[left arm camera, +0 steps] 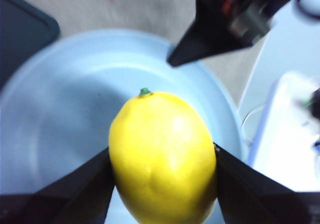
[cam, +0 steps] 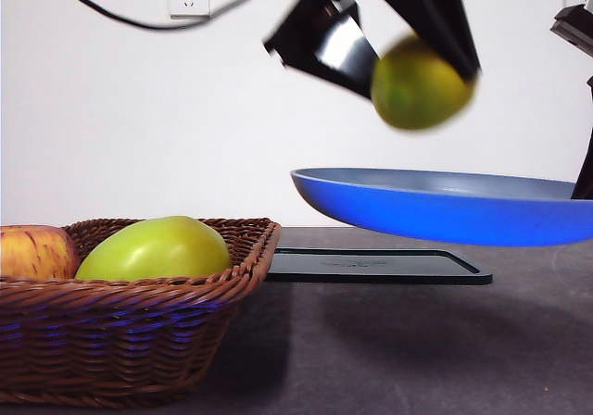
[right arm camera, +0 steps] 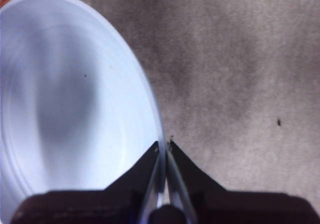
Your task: Take the lemon from the basket,put the lemon in the plate,hand out the plate
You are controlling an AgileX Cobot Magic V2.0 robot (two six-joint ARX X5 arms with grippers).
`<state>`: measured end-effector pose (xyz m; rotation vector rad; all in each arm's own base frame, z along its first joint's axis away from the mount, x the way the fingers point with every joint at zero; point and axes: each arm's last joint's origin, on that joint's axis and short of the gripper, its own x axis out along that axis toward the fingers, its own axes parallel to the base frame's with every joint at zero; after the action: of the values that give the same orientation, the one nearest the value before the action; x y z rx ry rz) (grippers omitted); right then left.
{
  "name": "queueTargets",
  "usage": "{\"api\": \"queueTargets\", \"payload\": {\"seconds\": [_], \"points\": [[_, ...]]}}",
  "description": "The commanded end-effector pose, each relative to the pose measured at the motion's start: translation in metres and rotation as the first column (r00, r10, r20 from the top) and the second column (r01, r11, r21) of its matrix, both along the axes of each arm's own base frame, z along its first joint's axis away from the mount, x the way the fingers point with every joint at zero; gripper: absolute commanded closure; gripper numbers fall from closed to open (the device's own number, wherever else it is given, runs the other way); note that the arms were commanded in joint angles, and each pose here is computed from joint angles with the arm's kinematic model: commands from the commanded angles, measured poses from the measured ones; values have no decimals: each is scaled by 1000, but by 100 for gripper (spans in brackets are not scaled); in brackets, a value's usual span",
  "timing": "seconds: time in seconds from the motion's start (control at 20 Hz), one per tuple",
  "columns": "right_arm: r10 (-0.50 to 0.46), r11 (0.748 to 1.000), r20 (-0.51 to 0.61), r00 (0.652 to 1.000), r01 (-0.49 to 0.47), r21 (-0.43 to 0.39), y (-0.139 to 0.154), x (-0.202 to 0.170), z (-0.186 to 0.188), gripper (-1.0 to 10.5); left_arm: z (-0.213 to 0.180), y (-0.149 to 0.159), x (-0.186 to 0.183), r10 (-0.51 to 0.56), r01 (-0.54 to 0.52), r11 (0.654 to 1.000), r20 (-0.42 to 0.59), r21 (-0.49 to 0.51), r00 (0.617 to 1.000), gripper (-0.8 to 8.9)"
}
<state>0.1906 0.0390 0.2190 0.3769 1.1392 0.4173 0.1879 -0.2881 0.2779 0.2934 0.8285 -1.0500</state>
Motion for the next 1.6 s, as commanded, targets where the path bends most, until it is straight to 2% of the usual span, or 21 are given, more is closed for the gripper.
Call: {"api": "queueTargets", "payload": {"seconds": [0.05,0.25,0.4,0.65,0.85,1.05,1.25,1.6], "points": [[11,1000,4,1000,-11,13,3,2,2,943,-11,-12,0,-24,24,999,-3,27,1000,607],[30,999,4,1000,-30,12,7,1,2,943,-33,-20,4,-25,28,996,-43,86,999,592],[34,999,4,999,-34,12,8,1,2,943,-36,-21,4,-27,31,995,-50,97,998,482],[16,1000,-9,1000,-16,20,8,1,1,943,-35,-21,3,-29,34,995,-50,96,998,474],[-7,1000,-11,1000,7,23,7,2,2,944,-17,-12,1,7,-5,999,-45,49,999,477],[-24,999,-16,1000,24,26,9,10,2,944,22,15,-9,26,-26,1000,-8,-7,1000,477],[-42,999,-22,999,42,4,10,34,8,944,64,57,-29,51,-49,997,27,-61,998,477],[-84,996,-26,996,84,-8,5,124,16,944,112,110,-67,64,-39,979,118,-201,991,477]]}}
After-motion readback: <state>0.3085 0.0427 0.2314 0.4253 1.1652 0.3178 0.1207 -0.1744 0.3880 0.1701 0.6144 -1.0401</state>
